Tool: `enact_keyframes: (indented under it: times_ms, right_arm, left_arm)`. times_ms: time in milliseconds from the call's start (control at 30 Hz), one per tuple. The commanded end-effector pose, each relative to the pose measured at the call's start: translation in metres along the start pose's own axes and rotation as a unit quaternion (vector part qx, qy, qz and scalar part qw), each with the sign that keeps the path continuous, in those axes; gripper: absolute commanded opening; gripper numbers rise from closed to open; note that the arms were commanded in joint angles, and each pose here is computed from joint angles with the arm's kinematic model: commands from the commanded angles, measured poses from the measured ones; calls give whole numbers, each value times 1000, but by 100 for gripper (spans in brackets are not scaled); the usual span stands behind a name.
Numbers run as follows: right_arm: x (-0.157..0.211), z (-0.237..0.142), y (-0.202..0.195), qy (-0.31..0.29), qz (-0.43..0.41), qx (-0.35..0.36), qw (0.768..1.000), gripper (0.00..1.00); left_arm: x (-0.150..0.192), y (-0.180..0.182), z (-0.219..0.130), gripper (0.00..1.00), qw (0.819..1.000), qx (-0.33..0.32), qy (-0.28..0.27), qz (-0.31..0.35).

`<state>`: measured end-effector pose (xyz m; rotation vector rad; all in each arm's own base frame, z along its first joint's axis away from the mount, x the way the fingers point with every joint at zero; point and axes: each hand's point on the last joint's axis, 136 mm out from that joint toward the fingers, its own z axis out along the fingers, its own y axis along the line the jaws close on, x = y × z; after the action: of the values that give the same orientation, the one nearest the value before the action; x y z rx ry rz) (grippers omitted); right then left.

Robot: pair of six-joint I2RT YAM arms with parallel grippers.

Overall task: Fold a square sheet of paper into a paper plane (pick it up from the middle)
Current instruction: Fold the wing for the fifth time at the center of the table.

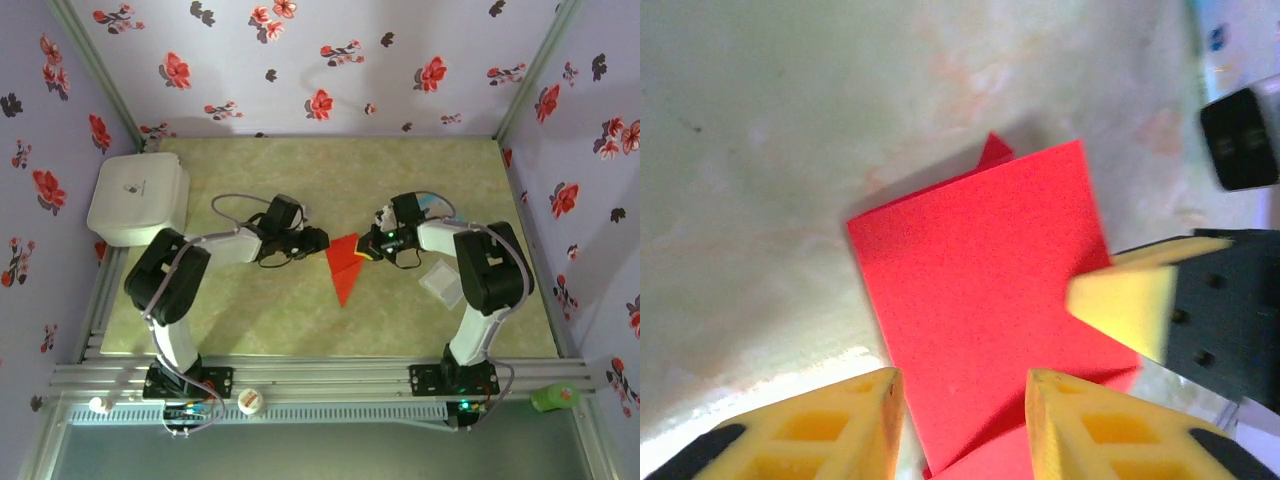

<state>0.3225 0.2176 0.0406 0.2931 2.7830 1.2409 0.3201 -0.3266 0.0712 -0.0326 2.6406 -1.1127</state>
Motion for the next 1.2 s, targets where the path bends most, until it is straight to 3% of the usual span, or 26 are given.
enact_keyframes:
  times_ms: [0,133,367,633,867,1167]
  right_arm:
    - [-22,-10,8,-93,70,-9,993,0]
    - [-19,-7,9,-149,129,-26,980,0]
    - [7,6,9,-171,140,-3,975,2]
    - [19,12,13,-139,123,-23,982,9]
    - [22,13,22,-115,90,-34,989,20]
    - [22,9,17,-76,54,-13,996,25]
  left_arm:
    - [-1,-4,-15,38,999,5,-24,26]
    - [7,-9,-17,39,998,16,-27,46]
    - [10,-15,2,24,999,38,5,-3]
    - [22,10,33,15,998,8,47,-40]
    - [35,32,45,12,996,-21,70,-48]
    - [45,48,50,11,995,-43,85,-43]
